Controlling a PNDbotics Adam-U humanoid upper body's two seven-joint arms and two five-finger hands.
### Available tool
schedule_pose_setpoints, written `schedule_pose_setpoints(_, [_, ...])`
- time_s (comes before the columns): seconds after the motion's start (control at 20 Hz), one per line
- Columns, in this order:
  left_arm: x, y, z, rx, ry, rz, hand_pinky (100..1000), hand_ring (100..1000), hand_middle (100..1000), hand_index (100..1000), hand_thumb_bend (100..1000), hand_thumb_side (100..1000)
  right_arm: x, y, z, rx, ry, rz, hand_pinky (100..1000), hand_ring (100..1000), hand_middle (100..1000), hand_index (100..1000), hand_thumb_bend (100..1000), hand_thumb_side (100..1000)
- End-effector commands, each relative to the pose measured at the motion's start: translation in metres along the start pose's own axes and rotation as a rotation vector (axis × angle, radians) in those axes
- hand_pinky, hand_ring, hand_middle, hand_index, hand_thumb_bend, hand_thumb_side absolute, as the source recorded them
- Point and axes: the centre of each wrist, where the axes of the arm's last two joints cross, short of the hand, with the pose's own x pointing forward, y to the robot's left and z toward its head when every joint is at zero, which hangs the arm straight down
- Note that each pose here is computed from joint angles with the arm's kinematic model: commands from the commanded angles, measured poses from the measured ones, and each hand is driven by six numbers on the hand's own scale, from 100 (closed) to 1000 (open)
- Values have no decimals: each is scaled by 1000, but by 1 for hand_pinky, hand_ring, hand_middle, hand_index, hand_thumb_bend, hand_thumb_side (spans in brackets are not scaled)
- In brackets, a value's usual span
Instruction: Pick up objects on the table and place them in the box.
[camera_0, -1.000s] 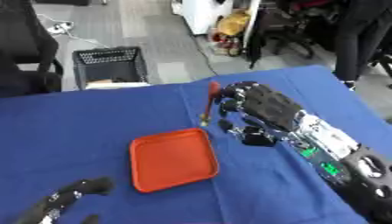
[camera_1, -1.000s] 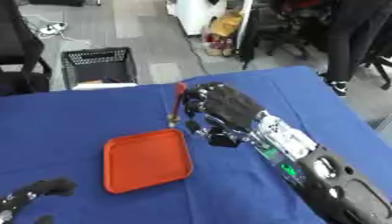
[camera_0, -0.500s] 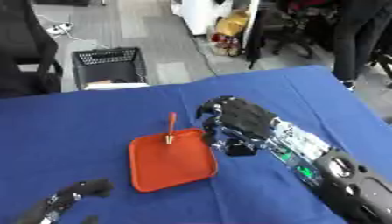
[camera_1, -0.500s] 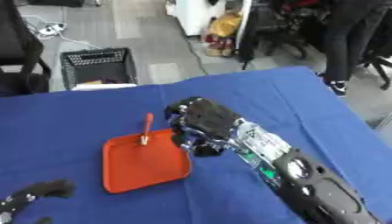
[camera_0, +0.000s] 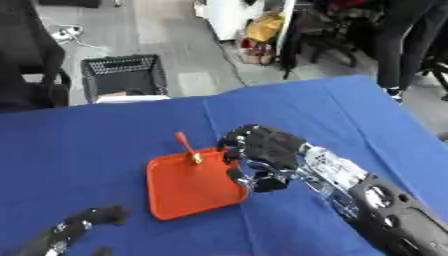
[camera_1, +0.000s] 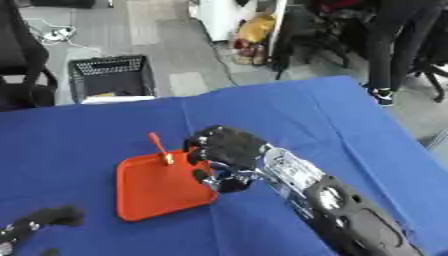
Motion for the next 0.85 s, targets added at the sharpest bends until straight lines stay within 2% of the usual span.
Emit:
schedule_pose_setpoints(0.05, [3, 4, -3, 5, -20, -10, 910, 798, 861, 1000, 100, 711, -8, -5, 7, -3, 22, 22, 696, 784, 746, 626, 112, 211])
schedule_pose_setpoints(0.2, [3, 4, -2, 7, -19, -11, 910, 798, 861, 1000, 100, 710, -10, -7, 15, -18, 47, 24, 697, 784, 746, 632, 102, 199])
schedule_pose_setpoints(0.45, [3, 5, -2, 11, -15, -14, 910, 798, 860, 1000, 100, 709, -13, -16, 42, -65, 128, 16, 700, 783, 746, 636, 100, 164])
schedule_pose_setpoints(0.85, [3, 6, 0, 16, -8, -20, 909, 797, 859, 1000, 100, 709, -11, -19, 93, -106, 327, -39, 702, 779, 746, 651, 100, 115])
